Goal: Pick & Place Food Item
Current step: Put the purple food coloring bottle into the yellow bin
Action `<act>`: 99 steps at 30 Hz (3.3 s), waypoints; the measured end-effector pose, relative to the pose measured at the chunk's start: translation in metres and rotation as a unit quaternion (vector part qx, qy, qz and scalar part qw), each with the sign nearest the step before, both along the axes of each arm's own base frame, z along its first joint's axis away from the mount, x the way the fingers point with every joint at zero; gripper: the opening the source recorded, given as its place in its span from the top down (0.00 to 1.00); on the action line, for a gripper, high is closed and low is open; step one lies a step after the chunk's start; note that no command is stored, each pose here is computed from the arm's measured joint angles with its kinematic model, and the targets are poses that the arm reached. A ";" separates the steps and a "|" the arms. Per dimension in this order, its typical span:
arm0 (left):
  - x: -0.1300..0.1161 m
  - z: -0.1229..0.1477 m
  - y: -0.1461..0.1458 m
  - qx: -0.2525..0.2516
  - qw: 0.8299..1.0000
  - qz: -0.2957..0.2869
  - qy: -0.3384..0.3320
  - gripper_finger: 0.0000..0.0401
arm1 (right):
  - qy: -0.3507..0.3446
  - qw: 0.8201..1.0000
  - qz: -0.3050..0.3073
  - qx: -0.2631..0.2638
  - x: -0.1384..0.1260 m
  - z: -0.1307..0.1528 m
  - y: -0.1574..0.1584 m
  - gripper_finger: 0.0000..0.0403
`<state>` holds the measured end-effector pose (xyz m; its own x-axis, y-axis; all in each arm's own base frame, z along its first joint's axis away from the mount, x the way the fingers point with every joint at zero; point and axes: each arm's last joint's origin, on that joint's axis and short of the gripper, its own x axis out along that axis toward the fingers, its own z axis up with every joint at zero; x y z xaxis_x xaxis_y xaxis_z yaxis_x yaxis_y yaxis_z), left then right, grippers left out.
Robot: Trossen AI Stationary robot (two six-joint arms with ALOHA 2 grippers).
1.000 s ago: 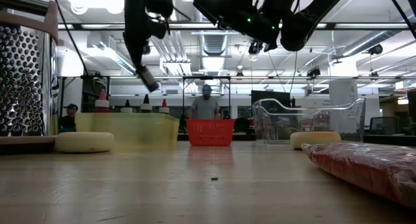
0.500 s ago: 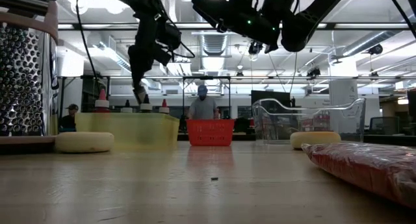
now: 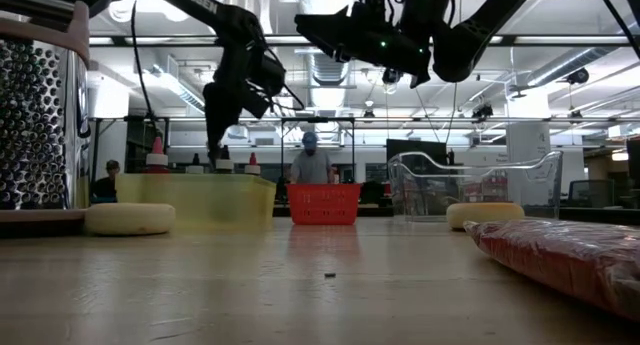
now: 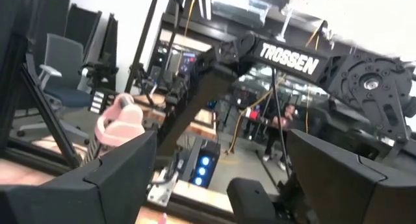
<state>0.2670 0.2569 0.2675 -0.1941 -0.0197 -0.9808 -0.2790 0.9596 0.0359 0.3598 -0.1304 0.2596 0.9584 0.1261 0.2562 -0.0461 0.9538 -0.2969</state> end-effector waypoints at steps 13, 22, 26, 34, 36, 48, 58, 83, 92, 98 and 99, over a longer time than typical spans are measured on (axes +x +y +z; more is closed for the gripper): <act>0.011 -0.034 0.010 -0.028 0.999 0.000 0.030 0.70 | 0.038 0.999 -0.013 0.016 -0.002 -0.007 -0.010 0.15; 0.015 -0.050 0.014 -0.040 0.998 -0.001 0.045 0.70 | 0.048 0.999 -0.016 0.006 -0.001 -0.010 -0.010 0.16; 0.015 -0.050 0.014 -0.039 0.998 0.001 0.045 0.70 | 0.060 0.998 -0.016 0.009 -0.001 -0.012 -0.010 0.17; 0.019 -0.051 0.014 -0.029 0.999 0.002 0.033 0.70 | 0.060 0.998 -0.016 0.010 -0.001 -0.012 -0.010 0.15; 0.020 -0.051 0.014 -0.027 0.999 0.001 0.030 0.70 | 0.060 0.998 -0.016 0.010 -0.001 -0.012 -0.010 0.15; 0.020 -0.057 0.011 -0.051 0.998 0.006 0.048 0.70 | 0.060 0.998 -0.016 0.010 -0.001 -0.012 -0.010 0.14; 0.019 -0.058 0.010 -0.062 0.997 0.006 0.051 0.70 | 0.062 0.998 -0.016 0.011 -0.001 -0.013 -0.010 0.15; 0.020 -0.056 0.011 -0.056 0.997 0.011 0.047 0.70 | 0.065 0.998 -0.015 0.012 -0.001 -0.013 -0.010 0.14; 0.020 -0.057 0.011 -0.056 0.997 0.011 0.047 0.70 | 0.065 0.998 -0.015 0.012 -0.001 -0.013 -0.010 0.14; 0.021 -0.056 0.011 -0.055 0.997 0.011 0.046 0.70 | 0.065 0.998 -0.015 0.012 -0.001 -0.013 -0.010 0.14; 0.021 -0.056 0.011 -0.054 0.997 0.011 0.046 0.70 | 0.065 0.998 -0.015 0.012 -0.001 -0.013 -0.010 0.14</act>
